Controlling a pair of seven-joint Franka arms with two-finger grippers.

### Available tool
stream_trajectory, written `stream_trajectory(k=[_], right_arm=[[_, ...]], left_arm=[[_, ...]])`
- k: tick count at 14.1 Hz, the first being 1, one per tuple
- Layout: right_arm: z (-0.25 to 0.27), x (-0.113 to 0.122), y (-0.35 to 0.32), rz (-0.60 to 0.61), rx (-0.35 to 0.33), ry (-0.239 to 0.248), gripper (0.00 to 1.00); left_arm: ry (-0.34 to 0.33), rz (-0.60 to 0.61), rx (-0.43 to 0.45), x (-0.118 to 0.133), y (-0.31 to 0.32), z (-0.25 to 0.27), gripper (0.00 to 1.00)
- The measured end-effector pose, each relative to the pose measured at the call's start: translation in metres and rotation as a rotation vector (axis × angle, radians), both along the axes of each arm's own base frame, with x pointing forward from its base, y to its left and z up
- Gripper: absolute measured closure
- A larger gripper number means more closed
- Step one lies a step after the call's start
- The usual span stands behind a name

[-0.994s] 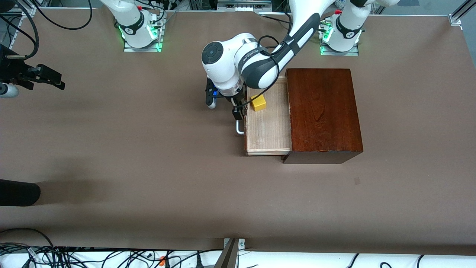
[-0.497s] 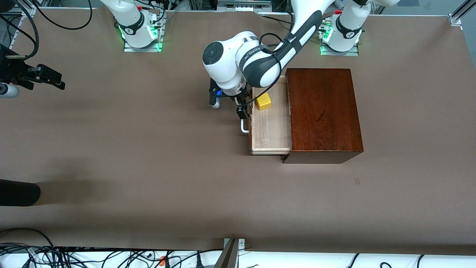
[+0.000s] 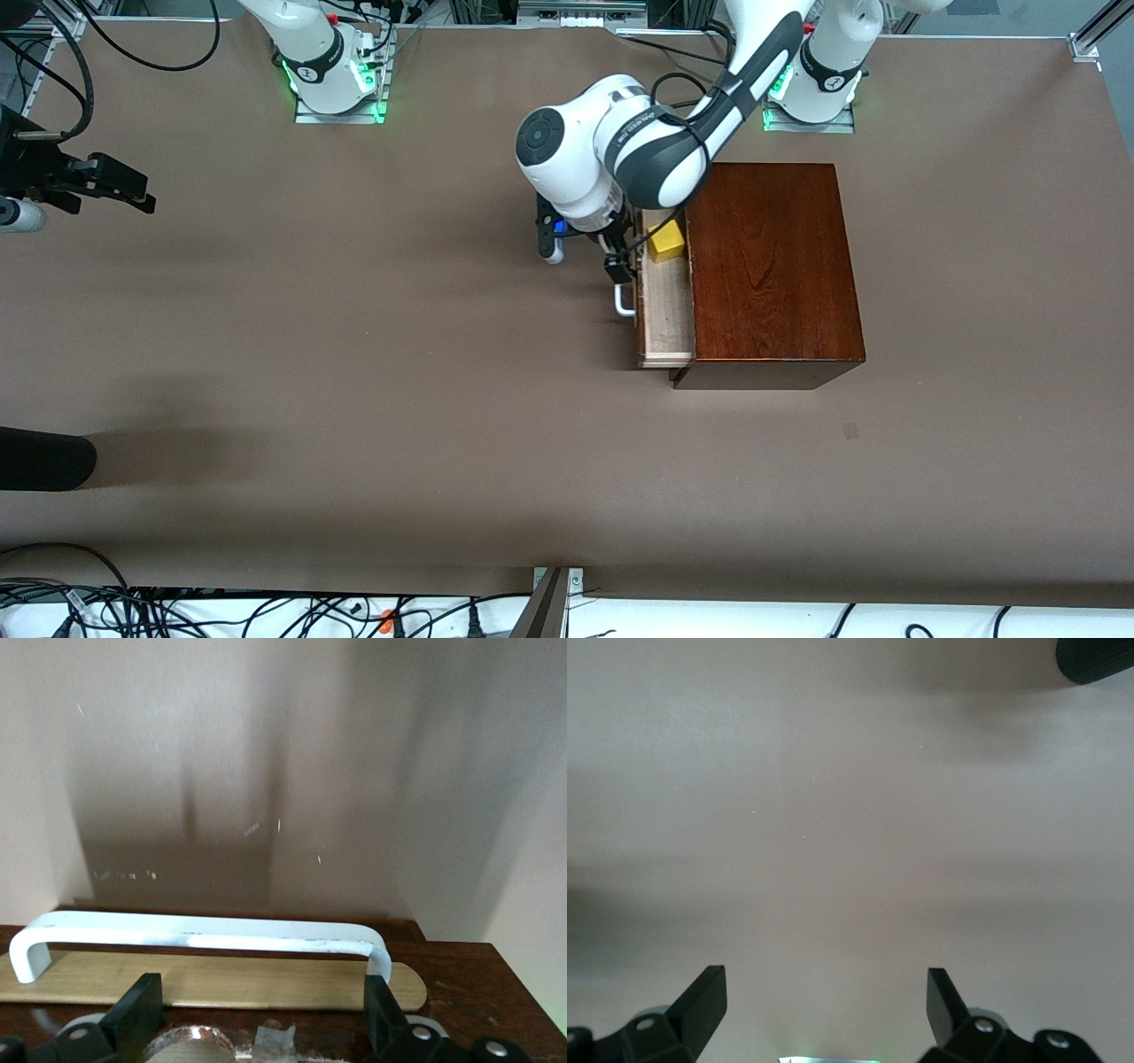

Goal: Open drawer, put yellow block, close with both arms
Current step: 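Push the drawer shut into the box with the left gripper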

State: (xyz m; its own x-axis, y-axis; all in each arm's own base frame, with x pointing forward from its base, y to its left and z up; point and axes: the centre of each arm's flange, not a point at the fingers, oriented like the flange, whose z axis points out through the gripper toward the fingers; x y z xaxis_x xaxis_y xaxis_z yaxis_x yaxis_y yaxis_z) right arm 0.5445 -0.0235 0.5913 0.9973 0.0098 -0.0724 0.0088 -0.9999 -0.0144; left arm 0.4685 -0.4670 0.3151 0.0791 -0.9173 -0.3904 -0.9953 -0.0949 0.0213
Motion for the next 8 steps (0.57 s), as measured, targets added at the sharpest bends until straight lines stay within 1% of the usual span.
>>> stream_trajectory(k=[4, 8], right_arm=[[0.0, 0.0, 0.0, 0.001, 0.0, 0.0, 0.0], [0.0, 0.0, 0.001, 0.001, 0.0, 0.0, 0.0]], left_arm=[[0.012, 0.026, 0.021, 0.007, 0.019, -0.004, 0.0], [0.024, 0.043, 0.072, 0.009, 0.037, -0.005, 0.0]])
